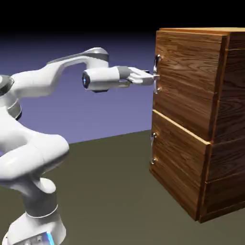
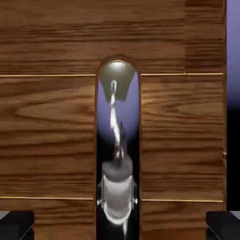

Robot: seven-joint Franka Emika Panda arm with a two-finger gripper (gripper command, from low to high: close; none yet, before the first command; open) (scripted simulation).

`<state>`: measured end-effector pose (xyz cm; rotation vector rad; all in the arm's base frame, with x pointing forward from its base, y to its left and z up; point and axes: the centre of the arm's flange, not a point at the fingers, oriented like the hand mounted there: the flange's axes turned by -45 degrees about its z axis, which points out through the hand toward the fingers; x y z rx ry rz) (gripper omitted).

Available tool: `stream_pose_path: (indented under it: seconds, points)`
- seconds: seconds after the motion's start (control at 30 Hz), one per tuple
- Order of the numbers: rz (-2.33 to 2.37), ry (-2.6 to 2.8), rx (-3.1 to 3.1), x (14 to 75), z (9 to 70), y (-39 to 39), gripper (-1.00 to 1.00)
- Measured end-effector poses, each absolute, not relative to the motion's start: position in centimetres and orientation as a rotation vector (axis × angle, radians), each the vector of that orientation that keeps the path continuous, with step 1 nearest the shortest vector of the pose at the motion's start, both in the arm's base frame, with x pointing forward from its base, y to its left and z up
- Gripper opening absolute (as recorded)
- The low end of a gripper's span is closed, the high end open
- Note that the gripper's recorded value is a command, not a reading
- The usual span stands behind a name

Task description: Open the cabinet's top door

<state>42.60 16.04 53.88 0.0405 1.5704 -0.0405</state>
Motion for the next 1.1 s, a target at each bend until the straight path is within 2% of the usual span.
stream_pose_path:
  seconds: [0.57, 1.1]
  points:
    - [0.307, 1.549, -0.305, 29.9, 53.9, 7.4, -1.00]
    - [0.557, 1.498, -0.557, 23.7, 53.9, -2.0, -1.00]
